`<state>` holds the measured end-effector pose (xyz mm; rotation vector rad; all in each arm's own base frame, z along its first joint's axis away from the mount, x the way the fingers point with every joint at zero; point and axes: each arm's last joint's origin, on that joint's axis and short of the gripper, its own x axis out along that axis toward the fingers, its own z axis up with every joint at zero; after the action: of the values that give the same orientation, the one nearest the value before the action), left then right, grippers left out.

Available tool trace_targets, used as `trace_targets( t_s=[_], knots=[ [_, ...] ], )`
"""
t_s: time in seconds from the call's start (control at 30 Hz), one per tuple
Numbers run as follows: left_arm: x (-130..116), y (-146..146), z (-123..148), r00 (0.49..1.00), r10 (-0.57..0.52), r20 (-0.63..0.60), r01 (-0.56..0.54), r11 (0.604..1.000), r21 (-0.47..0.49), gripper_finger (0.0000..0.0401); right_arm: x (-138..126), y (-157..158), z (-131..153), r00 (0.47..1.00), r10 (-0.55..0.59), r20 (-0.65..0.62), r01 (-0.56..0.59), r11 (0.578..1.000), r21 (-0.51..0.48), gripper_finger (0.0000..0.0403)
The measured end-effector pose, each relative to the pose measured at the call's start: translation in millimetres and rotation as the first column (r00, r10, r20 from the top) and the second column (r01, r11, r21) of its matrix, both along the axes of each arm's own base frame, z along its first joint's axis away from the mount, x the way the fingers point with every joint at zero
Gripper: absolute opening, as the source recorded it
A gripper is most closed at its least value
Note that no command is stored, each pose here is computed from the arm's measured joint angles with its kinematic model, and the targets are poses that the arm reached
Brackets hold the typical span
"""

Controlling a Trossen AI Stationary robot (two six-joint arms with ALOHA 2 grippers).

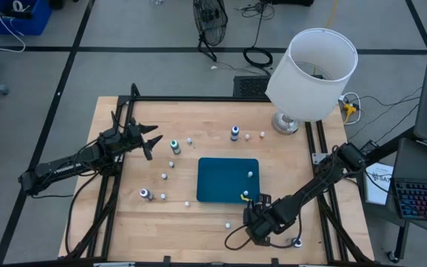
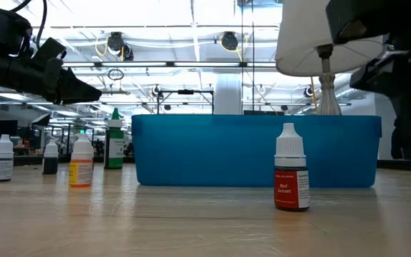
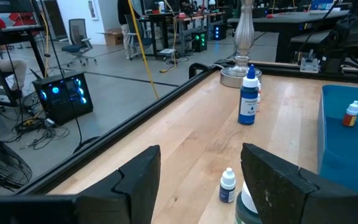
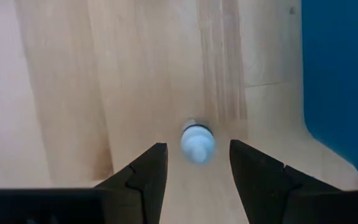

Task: Pick & Place food coloring
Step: Put the small green food coloring bottle into the blue bin

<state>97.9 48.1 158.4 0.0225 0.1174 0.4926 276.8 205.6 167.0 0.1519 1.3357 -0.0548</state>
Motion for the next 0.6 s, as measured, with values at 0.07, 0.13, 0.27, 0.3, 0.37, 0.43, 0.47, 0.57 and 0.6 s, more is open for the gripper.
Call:
trace_targets(
  t_s=[0.07, 0.13, 0.27, 0.3, 0.37, 0.43, 0.47, 0.57, 0.6],
  knots=[
    [0.0, 0.0, 0.0, 1.000, 0.000, 0.000, 0.000, 1.000, 0.000, 0.0225, -1.0, -1.6, -5.6, 1.000, -0.002, 0.006, 0.002, 1.000, 0.005, 0.0164],
    [0.0, 0.0, 0.0, 1.000, 0.000, 0.000, 0.000, 1.000, 0.000, 0.0225, -1.4, -3.6, -11.5, 1.000, -0.005, 0.012, 0.004, 1.000, 0.020, 0.0162],
    [0.0, 0.0, 0.0, 1.000, 0.000, 0.000, 0.000, 1.000, 0.000, 0.0225, -1.4, -6.8, -18.6, 1.000, -0.005, 0.001, 0.005, 0.998, 0.068, 0.0153],
    [0.0, 0.0, 0.0, 1.000, 0.000, 0.000, 0.000, 1.000, 0.000, 0.0225, -1.2, -7.0, -18.8, 1.000, -0.006, 0.002, 0.006, 0.998, 0.069, 0.0151],
    [0.0, 0.0, 0.0, 1.000, 0.000, 0.000, 0.000, 1.000, 0.000, 0.0225, -1.0, -6.8, -18.7, 1.000, -0.006, 0.004, 0.005, 0.997, 0.071, 0.0146],
    [0.0, 0.0, 0.0, 1.000, 0.000, 0.000, 0.000, 1.000, 0.000, 0.0225, -0.5, -6.5, -18.5, 1.000, -0.005, 0.009, 0.005, 0.997, 0.074, 0.0142],
    [0.0, 0.0, 0.0, 1.000, 0.000, 0.000, 0.000, 1.000, 0.000, 0.0225, 0.0, -6.1, -18.4, 1.000, -0.005, 0.014, 0.004, 0.997, 0.078, 0.0140],
    [0.0, 0.0, 0.0, 1.000, 0.000, 0.000, 0.000, 1.000, 0.000, 0.0225, 1.6, -4.9, -17.7, 0.999, -0.003, 0.033, 0.000, 0.996, 0.091, 0.0136],
    [0.0, 0.0, 0.0, 1.000, 0.000, 0.000, 0.000, 1.000, 0.000, 0.0225, 1.7, -4.9, -17.7, 0.999, -0.003, 0.033, 0.000, 0.996, 0.091, 0.0135]
  ],
)
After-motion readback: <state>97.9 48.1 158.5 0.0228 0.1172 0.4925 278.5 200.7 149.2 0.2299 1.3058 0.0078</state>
